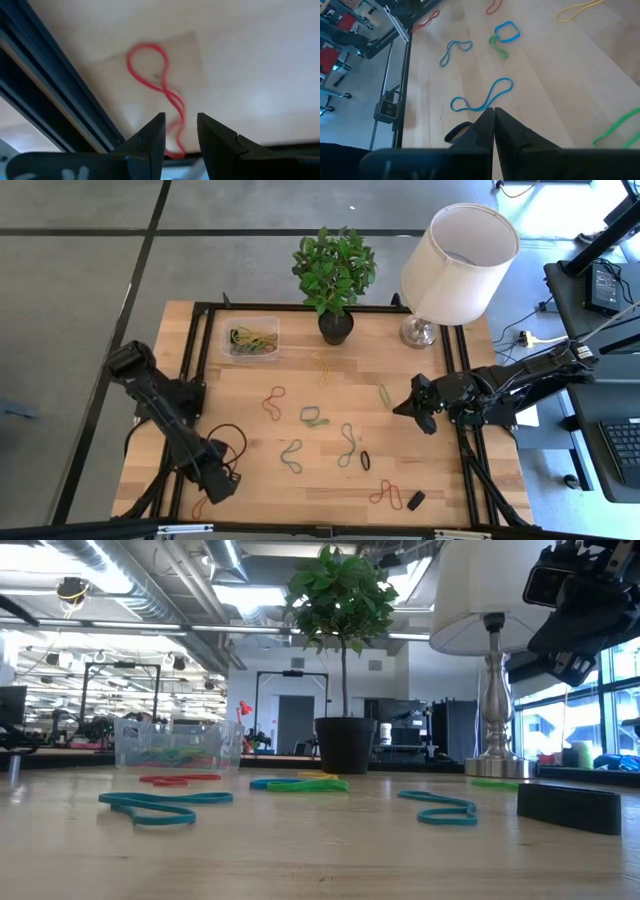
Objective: Pick and place rubber bands into bin
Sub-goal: Put the red rubber band into the transparent bin
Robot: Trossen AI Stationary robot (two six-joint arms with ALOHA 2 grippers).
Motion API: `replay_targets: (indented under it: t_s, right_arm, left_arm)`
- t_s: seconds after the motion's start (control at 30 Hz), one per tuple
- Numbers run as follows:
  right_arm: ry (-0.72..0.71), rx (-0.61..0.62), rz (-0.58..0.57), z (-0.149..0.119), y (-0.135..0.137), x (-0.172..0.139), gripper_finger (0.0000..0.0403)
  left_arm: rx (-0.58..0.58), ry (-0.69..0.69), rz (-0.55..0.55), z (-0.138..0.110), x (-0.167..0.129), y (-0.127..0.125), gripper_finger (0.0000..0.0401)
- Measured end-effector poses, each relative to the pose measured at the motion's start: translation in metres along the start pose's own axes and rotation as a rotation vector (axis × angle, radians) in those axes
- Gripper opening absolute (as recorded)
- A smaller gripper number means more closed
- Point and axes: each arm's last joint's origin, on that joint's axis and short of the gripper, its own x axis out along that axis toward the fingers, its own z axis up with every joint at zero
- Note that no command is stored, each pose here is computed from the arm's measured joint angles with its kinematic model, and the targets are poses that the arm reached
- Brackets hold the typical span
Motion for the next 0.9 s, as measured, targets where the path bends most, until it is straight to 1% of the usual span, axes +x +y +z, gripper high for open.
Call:
replay_targets:
  t_s: [0.2, 0.4, 0.5, 0.6, 0.67, 0.77, 0.8, 0.9]
  right_arm:
    - [-0.001, 0.003, -0.001, 0.000, 0.000, 0.000, 0.0016]
    - [-0.002, 0.003, -0.001, 0.000, 0.000, 0.000, 0.0016]
    - [-0.002, 0.003, -0.002, 0.000, 0.000, 0.000, 0.0016]
    - [-0.003, 0.003, -0.002, 0.000, 0.000, 0.000, 0.0016]
    - [-0.003, 0.003, -0.002, 0.000, 0.000, 0.000, 0.0016]
    - [-0.003, 0.003, -0.002, 0.000, 0.000, 0.000, 0.0017]
    - [-0.003, 0.003, -0.001, 0.000, 0.000, 0.000, 0.0017]
    - [-0.003, 0.004, -0.001, 0.000, 0.000, 0.000, 0.0017]
  left_arm:
    - [0.030, -0.011, 0.035, -0.006, 0.016, 0.000, 0.0106]
    - [0.066, -0.034, 0.075, -0.013, 0.040, -0.002, 0.0106]
    - [0.073, -0.016, 0.071, -0.014, 0.049, -0.008, 0.0106]
    - [0.109, 0.027, 0.072, -0.017, 0.058, -0.013, 0.0100]
    - [0.122, 0.043, 0.074, -0.017, 0.061, -0.014, 0.0082]
    - [0.125, 0.048, 0.055, -0.015, 0.059, -0.017, 0.0026]
    - [0.134, 0.048, 0.043, -0.014, 0.056, -0.018, 0.0014]
    - [0.166, 0.027, -0.008, -0.008, 0.047, -0.022, 0.0004]
